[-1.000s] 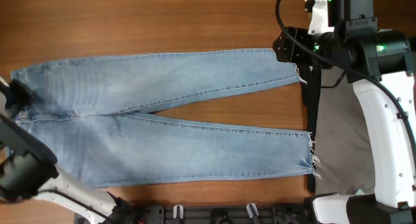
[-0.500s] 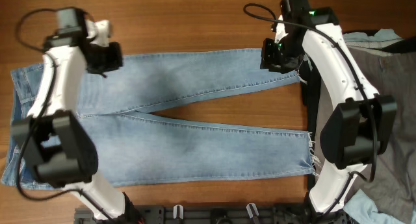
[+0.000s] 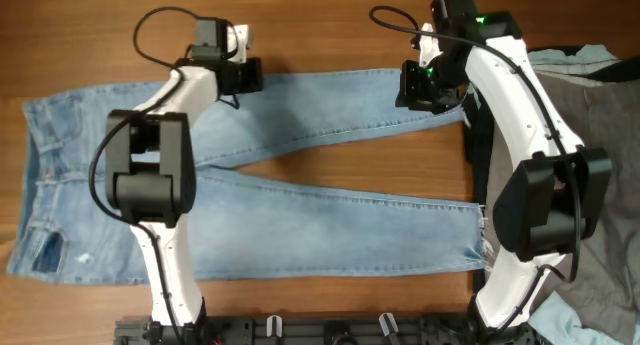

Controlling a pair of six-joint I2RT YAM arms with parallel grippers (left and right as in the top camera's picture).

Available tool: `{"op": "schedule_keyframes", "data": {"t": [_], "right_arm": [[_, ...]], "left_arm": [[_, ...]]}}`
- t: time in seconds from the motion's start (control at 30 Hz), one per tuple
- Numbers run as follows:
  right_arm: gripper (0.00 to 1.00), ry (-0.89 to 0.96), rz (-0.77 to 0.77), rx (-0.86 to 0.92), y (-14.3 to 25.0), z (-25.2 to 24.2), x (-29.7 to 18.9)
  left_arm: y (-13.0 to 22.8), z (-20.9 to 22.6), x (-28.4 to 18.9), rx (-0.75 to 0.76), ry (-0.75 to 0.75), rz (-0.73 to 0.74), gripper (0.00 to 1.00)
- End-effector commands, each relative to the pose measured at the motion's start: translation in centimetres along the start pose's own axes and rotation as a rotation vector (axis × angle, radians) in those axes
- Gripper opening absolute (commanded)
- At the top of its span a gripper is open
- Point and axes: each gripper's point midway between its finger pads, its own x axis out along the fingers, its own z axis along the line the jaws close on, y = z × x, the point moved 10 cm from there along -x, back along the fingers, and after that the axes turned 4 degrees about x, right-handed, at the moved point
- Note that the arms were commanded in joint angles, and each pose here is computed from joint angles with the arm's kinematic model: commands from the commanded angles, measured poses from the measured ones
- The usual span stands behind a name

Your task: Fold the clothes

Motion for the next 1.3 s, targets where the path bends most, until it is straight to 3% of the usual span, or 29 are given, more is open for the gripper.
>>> {"op": "schedule_keyframes", "data": {"t": [0.0, 0.13, 0.17, 0.2, 0.3, 0.37, 0.43, 0.53, 0.6, 0.7, 0.77, 0.83, 0.87, 0.93, 1.0, 1.13, 1.27], "right_arm": [[0.29, -0.022, -0.009, -0.023, 0.0, 0.2, -0.4], [0.29, -0.021, -0.004, -0.047, 0.1, 0.2, -0.4], [0.29, -0.021, -0.004, -0.048, 0.1, 0.2, -0.4], [0.3, -0.021, -0.003, -0.048, 0.1, 0.2, -0.4], [0.3, -0.031, -0.04, -0.086, 0.5, 0.5, -1.9], [0.31, -0.054, -0.13, -0.111, 1.6, 1.4, -5.6], [0.33, -0.05, -0.231, -0.079, 3.9, 1.8, -10.1], [0.39, -0.057, -0.305, -0.047, 7.9, 2.0, -14.9], [0.5, -0.014, -0.312, 0.014, 10.4, 1.4, -16.7], [0.63, 0.102, -0.209, 0.141, 12.6, 0.0, -16.4], [0.63, 0.119, -0.213, 0.172, 11.7, -0.5, -14.6], [0.31, 0.092, -0.286, 0.177, 9.5, -0.5, -12.4], [0.21, 0.072, -0.306, 0.187, 8.5, -0.6, -11.0], [0.13, 0.043, -0.294, 0.19, 6.9, -1.0, -7.7], [0.12, 0.032, -0.318, 0.174, 6.8, -0.8, -8.1], [0.13, 0.02, -0.345, 0.167, 8.1, -0.7, -9.9], [0.15, 0.023, -0.339, 0.168, 8.3, -0.7, -9.9]], "left_arm": [[3.0, -1.2, 4.2, -0.108, 0.004, 0.077, 0.04], [-2.1, -1.0, -0.8, -0.125, -0.01, 0.019, 0.06], [-3.3, -1.1, -2.6, -0.111, -0.014, 0.004, 0.11], [-4.3, -1.2, -4.8, -0.094, -0.02, -0.007, 0.22], [-5.3, 0.0, -13.5, -0.097, -0.193, -0.001, 0.34], [-4.5, 1.6, -21.2, -0.166, -0.346, -0.011, 0.37], [-2.4, 3.5, -27.8, -0.283, -0.39, -0.007, 0.34], [1.4, 5.8, -33.1, -0.483, -0.421, 0.071, 0.29], [4.0, 8.1, -34.8, -0.622, -0.452, 0.138, 0.27], [6.5, 11.1, -35.4, -0.755, -0.427, 0.146, 0.28], [6.5, 11.7, -35.4, -0.745, -0.359, 0.108, 0.24], [5.7, 10.9, -34.9, -0.649, -0.261, 0.086, 0.15], [4.7, 9.8, -34.1, -0.548, -0.165, 0.063, 0.07], [2.3, 5.6, -30.3, -0.229, -0.019, 0.053, 0.04], [1.5, 0.5, -24.1, 0.068, 0.067, 0.103, 0.04], [3.7, -5.6, -12.1, 0.354, 0.112, 0.258, 0.04], [5.1, -6.9, -5.7, 0.417, 0.127, 0.302, 0.04]]}}
